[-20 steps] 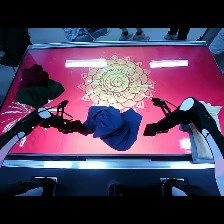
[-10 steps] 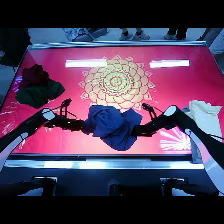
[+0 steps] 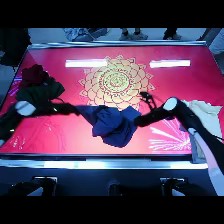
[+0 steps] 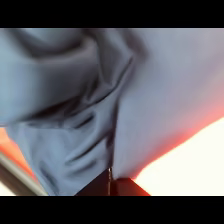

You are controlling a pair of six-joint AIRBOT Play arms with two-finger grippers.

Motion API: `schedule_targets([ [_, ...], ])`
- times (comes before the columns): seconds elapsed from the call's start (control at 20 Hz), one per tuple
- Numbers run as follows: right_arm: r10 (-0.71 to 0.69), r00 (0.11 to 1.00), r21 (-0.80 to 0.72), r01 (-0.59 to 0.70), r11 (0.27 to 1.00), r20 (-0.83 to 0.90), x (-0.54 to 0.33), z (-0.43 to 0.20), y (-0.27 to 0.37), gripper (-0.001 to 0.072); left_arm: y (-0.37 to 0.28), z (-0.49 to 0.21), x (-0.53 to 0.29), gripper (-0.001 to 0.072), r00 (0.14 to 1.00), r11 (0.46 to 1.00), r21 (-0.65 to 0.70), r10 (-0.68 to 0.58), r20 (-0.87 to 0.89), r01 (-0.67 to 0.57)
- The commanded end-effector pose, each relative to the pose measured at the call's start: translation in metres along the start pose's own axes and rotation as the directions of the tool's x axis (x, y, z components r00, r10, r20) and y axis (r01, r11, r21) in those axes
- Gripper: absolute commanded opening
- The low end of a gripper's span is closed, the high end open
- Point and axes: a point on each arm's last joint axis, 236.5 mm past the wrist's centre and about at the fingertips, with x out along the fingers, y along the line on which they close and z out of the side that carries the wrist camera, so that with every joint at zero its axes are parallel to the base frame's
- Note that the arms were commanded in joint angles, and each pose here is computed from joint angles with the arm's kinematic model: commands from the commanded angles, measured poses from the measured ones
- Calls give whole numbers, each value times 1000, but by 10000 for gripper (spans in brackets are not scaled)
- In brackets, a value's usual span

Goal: Fold the shirts.

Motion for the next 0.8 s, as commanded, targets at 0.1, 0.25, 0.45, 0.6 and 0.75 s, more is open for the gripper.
schedule_targets([
  [0.1,-574,431,42,773,632,697,-379,104,2,44,-8,187,-307,26,637,960,-15,198,745,-280],
  [0.25,-586,58,318,795,517,808,-537,44,53,44,-32,194,-438,27,392,949,-110,224,892,-294],
  [0.45,-579,40,345,768,539,815,-554,7,69,45,-65,182,-478,28,321,966,-78,157,934,-247],
  [0.6,-565,9,352,773,528,825,-561,11,72,45,-71,181,-491,28,276,966,-72,141,951,-247],
  [0.75,-535,-25,353,777,521,845,-566,25,76,45,-68,179,-482,28,311,966,-75,153,938,-248],
])
